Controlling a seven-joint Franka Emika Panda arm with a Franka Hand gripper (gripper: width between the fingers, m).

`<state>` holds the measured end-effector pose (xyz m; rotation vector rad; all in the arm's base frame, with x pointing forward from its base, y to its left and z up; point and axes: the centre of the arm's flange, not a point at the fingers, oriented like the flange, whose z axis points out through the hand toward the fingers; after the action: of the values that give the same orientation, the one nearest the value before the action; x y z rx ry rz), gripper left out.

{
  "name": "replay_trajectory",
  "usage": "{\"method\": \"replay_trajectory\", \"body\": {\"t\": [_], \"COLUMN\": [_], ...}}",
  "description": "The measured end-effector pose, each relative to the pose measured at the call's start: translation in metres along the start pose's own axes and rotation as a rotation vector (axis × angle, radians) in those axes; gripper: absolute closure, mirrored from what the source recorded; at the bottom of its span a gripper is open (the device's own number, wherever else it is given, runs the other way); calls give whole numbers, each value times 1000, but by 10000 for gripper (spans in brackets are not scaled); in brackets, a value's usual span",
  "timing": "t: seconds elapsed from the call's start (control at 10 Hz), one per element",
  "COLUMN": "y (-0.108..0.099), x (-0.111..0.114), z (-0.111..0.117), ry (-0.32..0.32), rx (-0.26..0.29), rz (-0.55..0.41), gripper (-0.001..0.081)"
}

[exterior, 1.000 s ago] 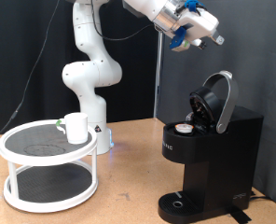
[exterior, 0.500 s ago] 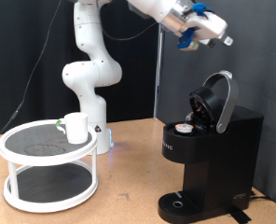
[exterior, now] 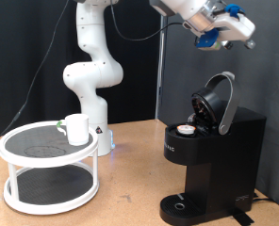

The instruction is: Make a cup of coffee with the keurig machine

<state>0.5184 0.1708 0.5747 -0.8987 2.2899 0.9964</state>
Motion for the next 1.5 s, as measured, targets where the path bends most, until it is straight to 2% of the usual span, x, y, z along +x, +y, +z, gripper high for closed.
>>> {"method": "replay_trajectory", "body": {"t": [0.2, 0.4, 0.8, 1.0, 1.1, 1.2, 1.4, 1.5], "y": [10, 13, 7, 4, 2, -1, -6, -8], "x": [-2, -4, 0, 7, 12, 17, 27, 31], "z": [11, 22, 36, 41, 44, 47, 52, 53], "ry": [57, 75, 97, 133, 153, 166, 183, 188], "rx": [46, 77, 97, 99, 98, 98, 96, 96], "rz": [-2, -2, -8, -13, -11, -7, 9, 15], "gripper": [72, 72, 72, 72, 230, 230, 505, 505]}}
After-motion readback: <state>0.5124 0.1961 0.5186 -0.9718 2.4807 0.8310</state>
